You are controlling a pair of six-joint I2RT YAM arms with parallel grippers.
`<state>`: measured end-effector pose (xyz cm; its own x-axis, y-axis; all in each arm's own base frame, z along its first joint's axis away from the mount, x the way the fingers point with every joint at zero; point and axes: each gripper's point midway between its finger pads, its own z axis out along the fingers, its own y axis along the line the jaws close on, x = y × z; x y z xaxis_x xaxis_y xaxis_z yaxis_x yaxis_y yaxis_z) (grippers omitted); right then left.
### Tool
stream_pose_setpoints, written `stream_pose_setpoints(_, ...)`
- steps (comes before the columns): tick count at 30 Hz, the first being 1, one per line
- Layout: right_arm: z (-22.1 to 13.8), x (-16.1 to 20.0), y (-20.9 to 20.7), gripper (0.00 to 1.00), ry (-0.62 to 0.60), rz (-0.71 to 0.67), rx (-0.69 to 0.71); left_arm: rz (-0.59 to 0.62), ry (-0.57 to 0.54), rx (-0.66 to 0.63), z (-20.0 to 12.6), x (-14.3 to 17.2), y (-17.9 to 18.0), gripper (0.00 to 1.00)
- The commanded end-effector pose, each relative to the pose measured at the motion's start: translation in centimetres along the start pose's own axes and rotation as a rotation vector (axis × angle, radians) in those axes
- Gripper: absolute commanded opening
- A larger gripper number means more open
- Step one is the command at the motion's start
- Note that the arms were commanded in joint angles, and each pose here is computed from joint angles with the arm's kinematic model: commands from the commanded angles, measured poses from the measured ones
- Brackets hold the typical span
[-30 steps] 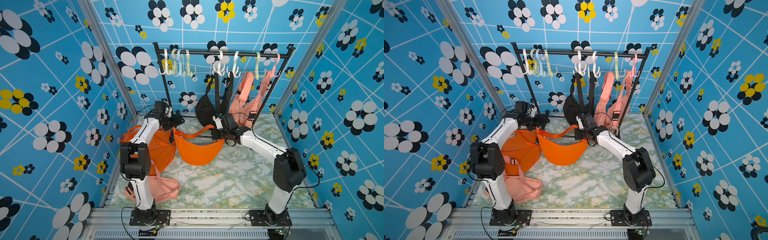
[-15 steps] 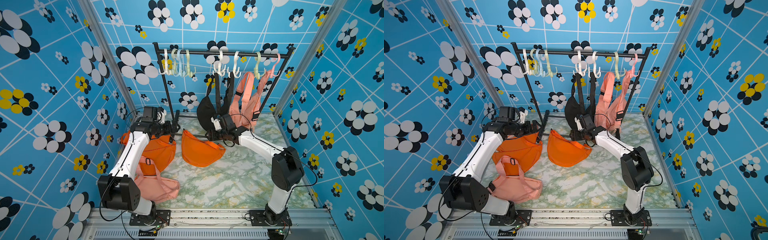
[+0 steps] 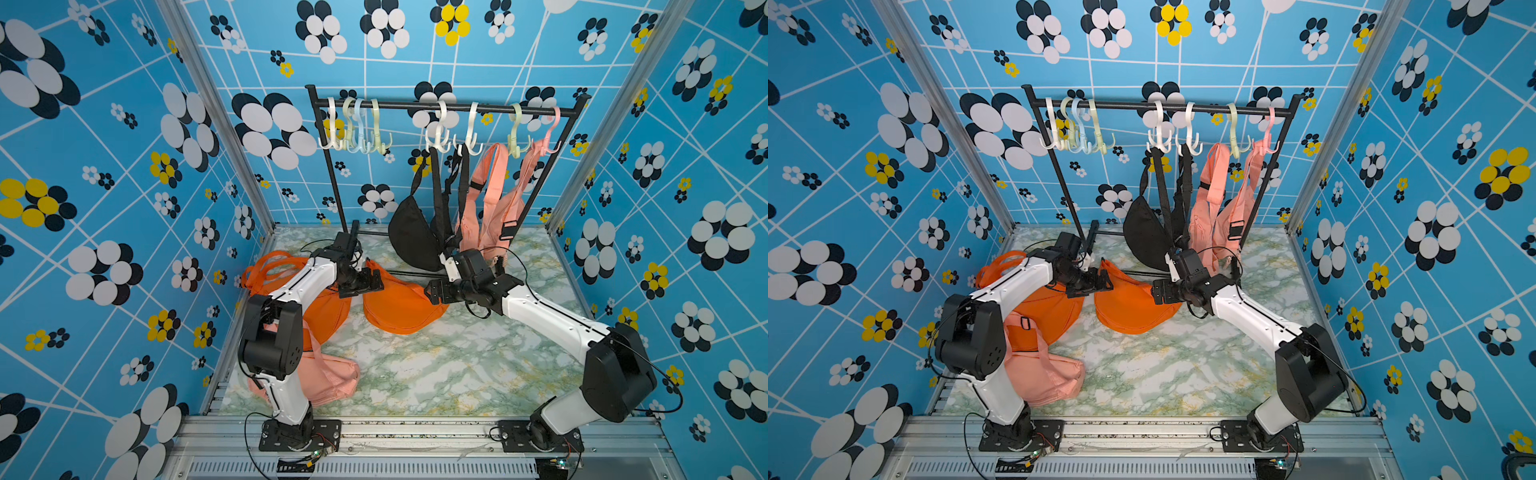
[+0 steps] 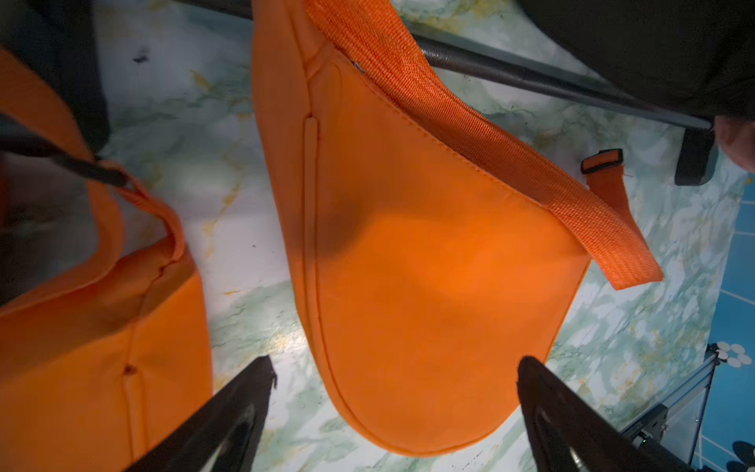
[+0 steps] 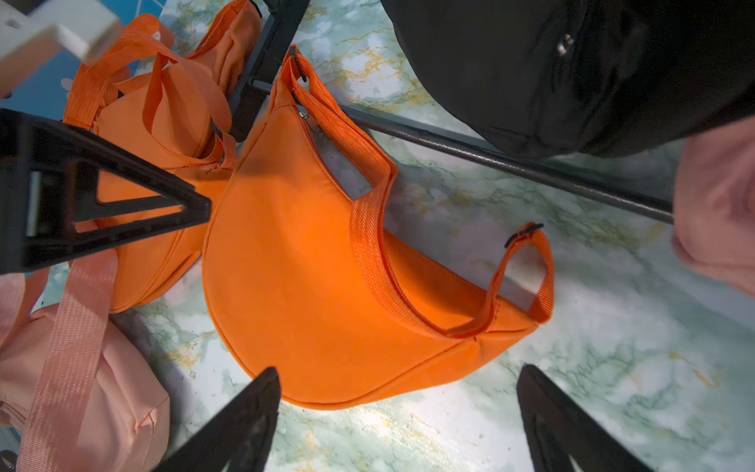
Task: Take the bag off the hook
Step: Place the bag at the center of the board.
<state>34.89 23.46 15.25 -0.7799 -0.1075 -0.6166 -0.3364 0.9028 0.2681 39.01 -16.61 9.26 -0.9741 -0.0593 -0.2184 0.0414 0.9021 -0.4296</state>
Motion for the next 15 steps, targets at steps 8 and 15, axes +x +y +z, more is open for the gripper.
stream_pose_setpoints(8, -1.0, 0.3, -1.3, 0.93, -0.029, 0.031, 0.066, -0.097, -0.036, 0.011, 3.4, -2.7, 0.1, 0.47)
stream_pose_setpoints(15, -0.7, -0.2, -0.9, 0.93, -0.04, 0.051, 0.043, -0.111, -0.087, 0.029, -0.4, -3.0, -0.8, 0.0)
